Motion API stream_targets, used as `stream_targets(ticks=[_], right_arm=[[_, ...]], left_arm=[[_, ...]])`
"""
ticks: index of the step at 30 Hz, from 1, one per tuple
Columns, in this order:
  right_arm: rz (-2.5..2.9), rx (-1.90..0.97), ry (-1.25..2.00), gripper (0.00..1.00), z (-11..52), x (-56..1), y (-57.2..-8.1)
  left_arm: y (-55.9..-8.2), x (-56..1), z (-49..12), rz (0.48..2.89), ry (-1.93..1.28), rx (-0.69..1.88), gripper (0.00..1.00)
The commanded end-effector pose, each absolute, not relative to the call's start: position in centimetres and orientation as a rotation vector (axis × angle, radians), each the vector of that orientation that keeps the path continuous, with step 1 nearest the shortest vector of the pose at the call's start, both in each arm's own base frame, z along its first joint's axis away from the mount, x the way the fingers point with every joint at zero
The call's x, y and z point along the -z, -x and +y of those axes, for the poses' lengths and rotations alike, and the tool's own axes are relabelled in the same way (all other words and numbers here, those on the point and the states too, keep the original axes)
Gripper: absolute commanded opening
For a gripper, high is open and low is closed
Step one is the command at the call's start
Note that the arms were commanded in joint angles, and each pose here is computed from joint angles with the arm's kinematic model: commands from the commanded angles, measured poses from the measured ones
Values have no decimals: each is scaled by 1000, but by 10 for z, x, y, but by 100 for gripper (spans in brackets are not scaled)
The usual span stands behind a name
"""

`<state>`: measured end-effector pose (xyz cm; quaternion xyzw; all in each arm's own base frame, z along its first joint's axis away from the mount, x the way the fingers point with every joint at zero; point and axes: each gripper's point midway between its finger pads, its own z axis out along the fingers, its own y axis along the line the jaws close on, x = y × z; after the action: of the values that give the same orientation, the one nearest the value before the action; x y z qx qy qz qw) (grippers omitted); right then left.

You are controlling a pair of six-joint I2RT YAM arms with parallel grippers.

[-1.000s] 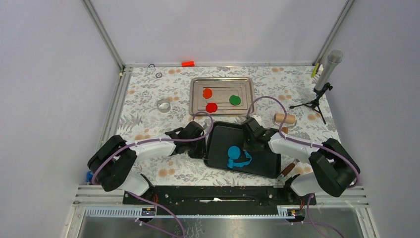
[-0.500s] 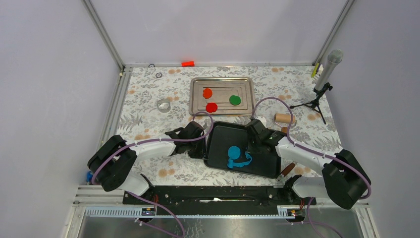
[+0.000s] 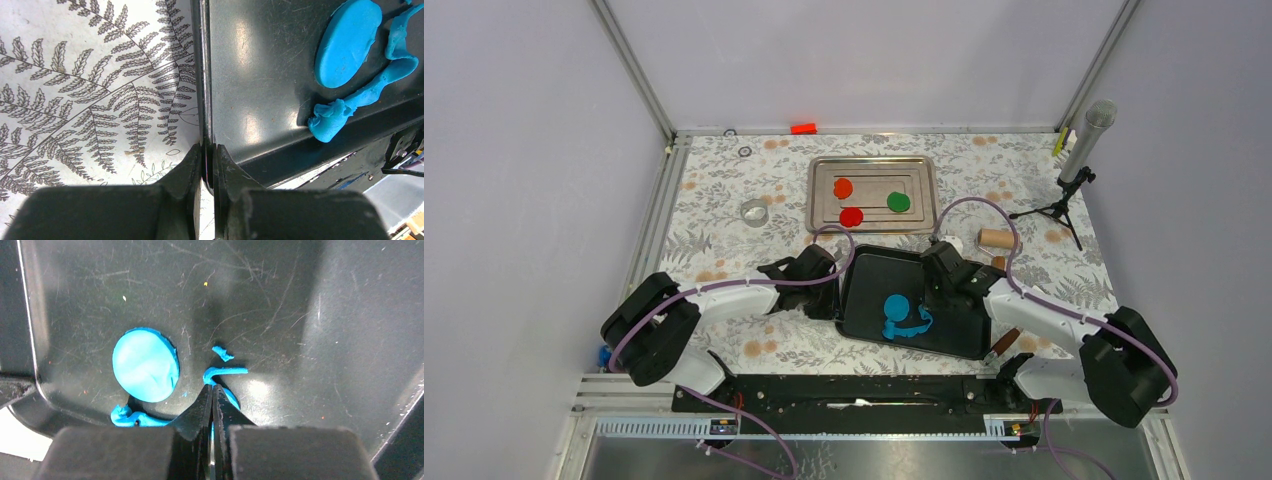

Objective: Roll out the dumpling wrappers from the dough
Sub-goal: Remove the dumpling wrapper from the work surface.

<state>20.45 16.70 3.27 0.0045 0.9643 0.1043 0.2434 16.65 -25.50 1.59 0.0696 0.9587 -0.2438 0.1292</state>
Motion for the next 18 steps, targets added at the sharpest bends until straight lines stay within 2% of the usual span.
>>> stream_targets(ticks=[1,4,13,18], right_arm=[[2659,-373,-22,0,171,-34,-191],[2678,-463,-10,0,180,-32,-183],[2719,-449,-10,0,179,-17,-178],[2665,-419,-22,0,175,-35,-187]], left_arm=[[-137,20,-219,2951,-280,502,0],[-137,20,-219,2949,-280,503,0],[-138,18,-220,2946,-282,506,0],[-139,16,-220,2940,-282,507,0]])
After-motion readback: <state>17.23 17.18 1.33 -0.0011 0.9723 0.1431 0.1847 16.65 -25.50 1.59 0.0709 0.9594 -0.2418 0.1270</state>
